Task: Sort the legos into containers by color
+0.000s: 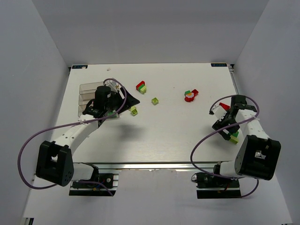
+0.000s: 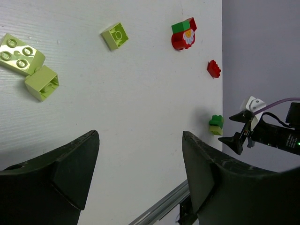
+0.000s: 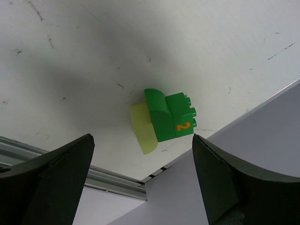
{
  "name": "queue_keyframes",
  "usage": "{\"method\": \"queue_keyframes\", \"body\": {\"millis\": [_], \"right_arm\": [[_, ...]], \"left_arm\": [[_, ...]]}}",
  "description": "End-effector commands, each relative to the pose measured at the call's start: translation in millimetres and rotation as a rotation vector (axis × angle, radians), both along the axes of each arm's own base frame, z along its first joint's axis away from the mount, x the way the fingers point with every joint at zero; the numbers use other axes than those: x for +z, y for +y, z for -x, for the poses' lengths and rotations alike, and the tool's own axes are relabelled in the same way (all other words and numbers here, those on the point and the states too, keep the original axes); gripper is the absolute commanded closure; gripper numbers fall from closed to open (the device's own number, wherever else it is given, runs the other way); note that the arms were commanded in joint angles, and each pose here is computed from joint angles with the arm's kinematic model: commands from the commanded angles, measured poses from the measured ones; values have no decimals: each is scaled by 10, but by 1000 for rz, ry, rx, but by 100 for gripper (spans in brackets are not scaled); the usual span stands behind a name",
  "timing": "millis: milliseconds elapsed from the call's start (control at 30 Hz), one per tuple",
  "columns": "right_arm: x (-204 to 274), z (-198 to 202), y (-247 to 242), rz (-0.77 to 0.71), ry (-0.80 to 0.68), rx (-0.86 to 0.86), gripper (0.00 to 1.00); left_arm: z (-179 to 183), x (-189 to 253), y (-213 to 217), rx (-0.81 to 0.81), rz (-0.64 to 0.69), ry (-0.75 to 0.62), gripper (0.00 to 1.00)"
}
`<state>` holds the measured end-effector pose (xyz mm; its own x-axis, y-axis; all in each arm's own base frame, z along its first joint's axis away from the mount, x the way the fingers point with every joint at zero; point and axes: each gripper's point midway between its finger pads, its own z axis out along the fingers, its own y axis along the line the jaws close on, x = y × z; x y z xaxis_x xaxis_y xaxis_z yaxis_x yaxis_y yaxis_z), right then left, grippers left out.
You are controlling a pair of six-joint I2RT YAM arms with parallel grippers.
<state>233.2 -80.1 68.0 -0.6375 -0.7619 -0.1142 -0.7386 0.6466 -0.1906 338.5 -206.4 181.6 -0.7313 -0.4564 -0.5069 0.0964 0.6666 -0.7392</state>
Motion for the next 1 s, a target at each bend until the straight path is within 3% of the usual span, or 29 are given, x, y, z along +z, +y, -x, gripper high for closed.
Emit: {"method": "queue_keyframes", "body": {"millis": [0,600,967], "right_arm": [[0,-95,-102,24,-19,60,11],[-293,-220,-409,51,37,66,11],[-457,-68,-336,5,124,114,29]], "left_arm": [[-32,171,-53,-13,18,-33,19],[-49,86,-81,-19,6,-4,19],[0,59,-76,-17,12,5,19]]}}
